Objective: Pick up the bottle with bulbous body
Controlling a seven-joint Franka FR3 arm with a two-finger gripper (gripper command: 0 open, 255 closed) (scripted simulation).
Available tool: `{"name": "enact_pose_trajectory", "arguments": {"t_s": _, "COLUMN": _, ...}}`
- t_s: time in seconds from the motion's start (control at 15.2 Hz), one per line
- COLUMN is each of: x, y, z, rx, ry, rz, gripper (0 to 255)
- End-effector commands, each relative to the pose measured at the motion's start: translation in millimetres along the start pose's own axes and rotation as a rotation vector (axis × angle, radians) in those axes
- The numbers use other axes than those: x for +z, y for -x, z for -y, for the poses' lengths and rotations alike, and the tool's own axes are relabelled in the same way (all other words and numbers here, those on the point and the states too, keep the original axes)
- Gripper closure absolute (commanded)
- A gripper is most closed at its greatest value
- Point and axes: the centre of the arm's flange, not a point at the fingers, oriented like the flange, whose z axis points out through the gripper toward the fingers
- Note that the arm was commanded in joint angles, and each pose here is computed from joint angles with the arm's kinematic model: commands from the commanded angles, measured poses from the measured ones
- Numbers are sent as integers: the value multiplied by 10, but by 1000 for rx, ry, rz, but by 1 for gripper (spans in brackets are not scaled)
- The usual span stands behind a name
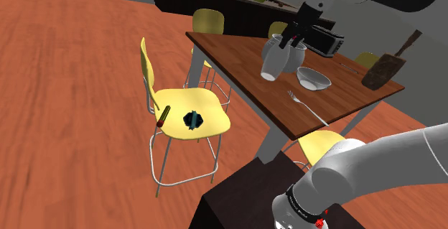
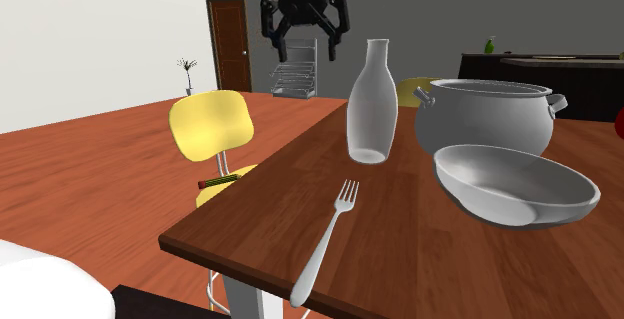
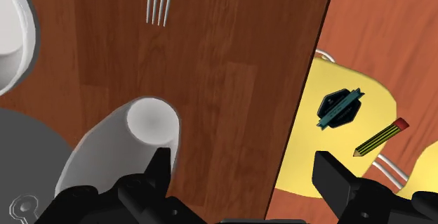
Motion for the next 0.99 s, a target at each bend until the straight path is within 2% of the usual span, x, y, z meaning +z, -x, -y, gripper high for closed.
{"name": "enact_pose_trajectory", "arguments": {"t_s": 0.0, "x": -50, "y": -160, "z": -213, "rx": 2, "ry": -4, "rz": 1, "gripper": 0}}
{"name": "enact_pose_trajectory", "arguments": {"t_s": 0.59, "x": -266, "y": -799, "z": -1228, "rx": 17, "ry": -26, "rz": 3, "gripper": 0}}
{"name": "enact_pose_trajectory", "arguments": {"t_s": 0.92, "x": -62, "y": -780, "z": -1243, "rx": 17, "ry": -26, "rz": 3, "gripper": 0}}
